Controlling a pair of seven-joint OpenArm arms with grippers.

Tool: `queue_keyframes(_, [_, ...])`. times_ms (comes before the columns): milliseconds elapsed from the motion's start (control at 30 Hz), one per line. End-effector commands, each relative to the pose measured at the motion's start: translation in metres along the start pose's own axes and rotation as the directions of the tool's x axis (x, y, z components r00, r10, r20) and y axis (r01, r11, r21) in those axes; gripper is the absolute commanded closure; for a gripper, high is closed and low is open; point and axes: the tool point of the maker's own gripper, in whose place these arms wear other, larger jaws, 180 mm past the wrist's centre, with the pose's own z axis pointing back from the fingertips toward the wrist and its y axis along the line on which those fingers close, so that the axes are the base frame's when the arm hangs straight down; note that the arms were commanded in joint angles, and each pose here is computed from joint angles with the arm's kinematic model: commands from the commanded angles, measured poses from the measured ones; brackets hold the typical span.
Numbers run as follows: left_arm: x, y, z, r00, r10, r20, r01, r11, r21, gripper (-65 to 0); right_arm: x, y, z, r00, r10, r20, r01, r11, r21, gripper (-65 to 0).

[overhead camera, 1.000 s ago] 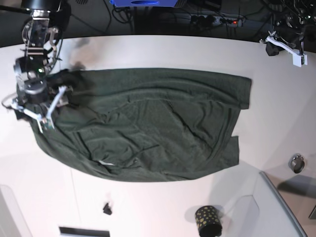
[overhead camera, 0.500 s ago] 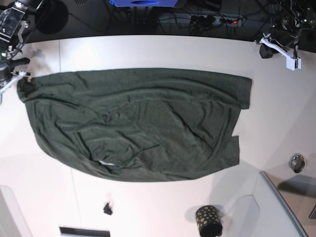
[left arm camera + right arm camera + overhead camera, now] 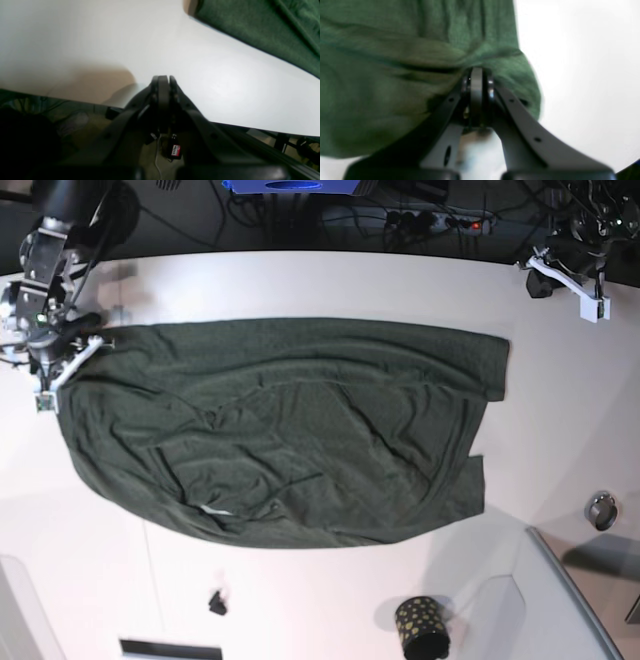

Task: Layout the t-shirt on the table in an organized manner, then fold the t-shirt properly
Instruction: 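Move the right gripper to the shirt corner beside its arm base, then grasp both corners of the shirt edge with both grippers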

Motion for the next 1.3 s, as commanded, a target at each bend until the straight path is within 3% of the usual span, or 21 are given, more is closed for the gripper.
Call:
queue_keyframes(0, [0.01, 0.004, 0.006, 0.999, -0.017, 0.034, 0.017, 1.0, 0.006, 0.0, 0.007, -0.022, -0.002, 1.0, 0.004, 0.018, -0.004, 0.999, -0.041, -1.5])
queue_keyframes(100, [0.009, 0.005, 0.007, 0.999, -0.016, 0.032, 0.016, 1.0, 0.008, 0.0, -0.006, -0.035, -0.008, 1.0, 0.005, -0.024, -0.007, 0.999, -0.054, -1.5])
queue_keyframes(267, [0.01, 0.002, 0.005, 0.999, -0.02, 0.031, 0.02, 1.0, 0.001, 0.0, -0.003, -0.051, -0.001, 1.0, -0.026, 0.0, 0.026, 0.996, -0.09, -1.5])
queue_keyframes(333, [0.011, 0.001, 0.004, 0.999, -0.02, 0.033, 0.021, 1.0, -0.001, 0.0, 0.013, -0.05, 0.009, 0.998, -0.031, 0.058, 0.036, 0.995, -0.093, -1.8])
queue_keyframes(467, [0.013, 0.0, 0.004, 0.999, -0.017, 0.041, 0.017, 1.0, -0.006, 0.0, 0.048, -0.035, 0.045, 0.972, -0.066, 0.224, 0.065, 0.998, 0.011, -2.6])
queue_keyframes(533, [0.019, -0.002, 0.001, 0.998, -0.014, 0.055, 0.015, 1.0, -0.011, 0.0, 0.055, -0.029, 0.061, 0.954, -0.122, 0.273, 0.107, 0.992, 0.071, -6.6])
queue_keyframes(633, [0.02, -0.006, -0.002, 0.998, -0.002, 0.063, 0.004, 1.0, -0.02, 0.0, 0.046, -0.03, 0.075, 0.928, -0.289, 0.235, 0.254, 0.953, 0.166, -21.0])
queue_keyframes(767, [0.021, -0.029, -0.012, 0.996, 0.016, 0.084, -0.008, 0.996, -0.087, -34.2, 0.031, -0.045, 0.091, 0.86, -0.472, 0.192, 0.417, 0.868, 0.269, -41.1])
queue_keyframes(900, [0.007, -0.042, -0.031, 0.996, 0.076, 0.053, -0.068, 0.987, -0.143, -56.8, 0.016, -0.043, 0.108, 0.857, -0.488, 0.168, 0.409, 0.841, 0.353, -44.7])
queue_keyframes(1000, [0.0, -0.046, -0.046, 0.99, 0.136, 0.027, -0.13, 0.978, -0.166, -60.1, -0.01, -0.04, 0.106, 0.845, -0.529, 0.078, 0.474, 0.808, 0.349, -45.5])
queue_keyframes(1133, [-0.003, -0.063, -0.063, 0.982, 0.189, 0.006, -0.184, 0.961, -0.207, -60.1, -0.042, -0.038, 0.092, 0.79, -0.613, -0.015, 0.582, 0.742, 0.333, -45.3])
queue_keyframes(1267, [-0.002, -0.071, -0.068, 0.979, 0.206, 0.008, -0.199, 0.954, -0.224, -60.1, -0.057, -0.035, 0.085, 0.772, -0.633, -0.065, 0.615, 0.716, 0.331, -45.3])
